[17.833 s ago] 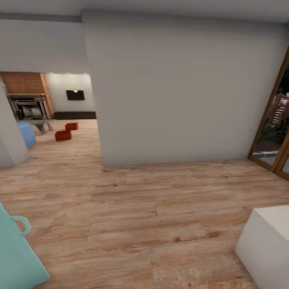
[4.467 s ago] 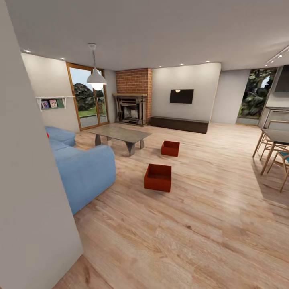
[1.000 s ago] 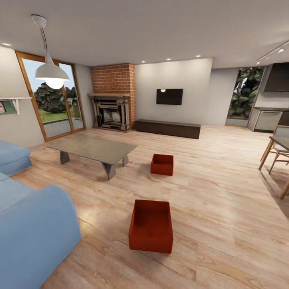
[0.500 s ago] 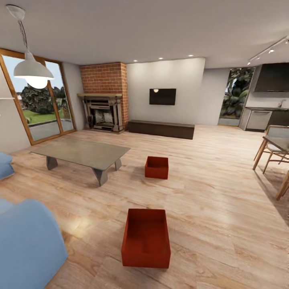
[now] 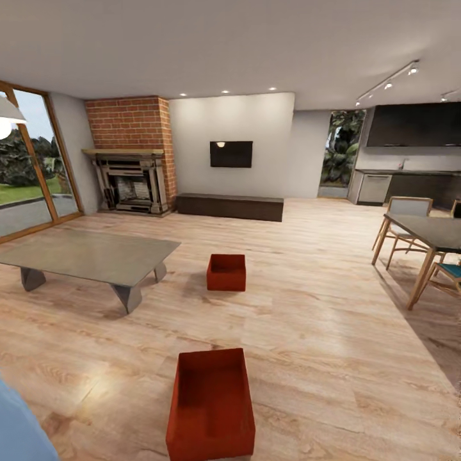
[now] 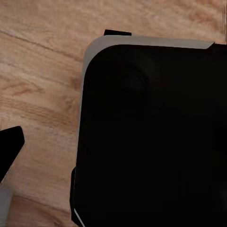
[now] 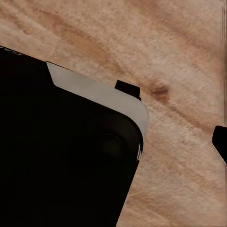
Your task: Move the two storage containers from the living room to the garage. In the garage, place one container on the floor and stack the other container on top of it (either order is fine).
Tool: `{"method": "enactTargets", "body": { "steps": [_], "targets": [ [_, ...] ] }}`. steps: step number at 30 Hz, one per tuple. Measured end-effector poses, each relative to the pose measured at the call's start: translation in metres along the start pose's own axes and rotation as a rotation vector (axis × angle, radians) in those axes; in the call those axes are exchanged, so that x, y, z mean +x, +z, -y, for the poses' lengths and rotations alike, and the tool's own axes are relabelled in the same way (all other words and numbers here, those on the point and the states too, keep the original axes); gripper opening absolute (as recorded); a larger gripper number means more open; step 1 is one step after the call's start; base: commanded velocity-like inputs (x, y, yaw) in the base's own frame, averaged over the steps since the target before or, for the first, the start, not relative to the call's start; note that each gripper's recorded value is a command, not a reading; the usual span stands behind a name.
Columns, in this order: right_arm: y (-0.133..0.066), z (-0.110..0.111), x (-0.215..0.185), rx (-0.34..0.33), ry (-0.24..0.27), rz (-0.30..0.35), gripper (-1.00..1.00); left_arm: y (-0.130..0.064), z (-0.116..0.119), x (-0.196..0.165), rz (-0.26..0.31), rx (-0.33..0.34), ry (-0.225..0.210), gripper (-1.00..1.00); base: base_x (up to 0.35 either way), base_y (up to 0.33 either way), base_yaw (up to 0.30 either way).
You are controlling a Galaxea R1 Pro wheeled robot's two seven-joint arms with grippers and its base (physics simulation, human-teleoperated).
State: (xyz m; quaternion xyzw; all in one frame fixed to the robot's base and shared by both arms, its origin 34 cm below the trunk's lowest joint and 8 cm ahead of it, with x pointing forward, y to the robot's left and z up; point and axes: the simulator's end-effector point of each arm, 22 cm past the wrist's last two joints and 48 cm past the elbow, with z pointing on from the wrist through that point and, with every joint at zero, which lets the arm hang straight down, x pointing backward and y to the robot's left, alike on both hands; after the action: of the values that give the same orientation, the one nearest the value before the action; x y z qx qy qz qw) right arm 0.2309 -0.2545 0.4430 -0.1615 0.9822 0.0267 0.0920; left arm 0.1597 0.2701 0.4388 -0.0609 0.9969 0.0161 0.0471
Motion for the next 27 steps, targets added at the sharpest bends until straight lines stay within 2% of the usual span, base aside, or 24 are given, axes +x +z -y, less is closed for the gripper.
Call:
{"method": "enactTargets", "body": {
  "steps": [7, 11, 22, 27],
  "targets": [
    [0.0, 0.0004, 0.0001, 0.0, 0.0, 0.0, 1.0, 0.0, 0.0, 0.0, 0.0, 0.0, 0.001, 1.0, 0.323, 0.0, -0.251],
    [0.0, 0.0004, 0.0001, 0.0, 0.0, 0.0, 1.0, 0.0, 0.0, 0.0, 0.0, 0.0, 0.001, 1.0, 0.323, 0.0, -0.095],
    [0.0004, -0.0019, 0.0, -0.003, 0.0, -0.003, 1.0, 0.0001, -0.0011, -0.0008, 0.003, -0.002, 0.002, 1.0, 0.066, 0.0, -0.001],
    [0.0002, 0.0001, 0.0006, 0.0, 0.0, -0.004, 1.0, 0.0001, -0.0015, -0.0008, 0.003, -0.003, 0.001, 1.0, 0.0, 0.0, 0.223]
  ]
}}
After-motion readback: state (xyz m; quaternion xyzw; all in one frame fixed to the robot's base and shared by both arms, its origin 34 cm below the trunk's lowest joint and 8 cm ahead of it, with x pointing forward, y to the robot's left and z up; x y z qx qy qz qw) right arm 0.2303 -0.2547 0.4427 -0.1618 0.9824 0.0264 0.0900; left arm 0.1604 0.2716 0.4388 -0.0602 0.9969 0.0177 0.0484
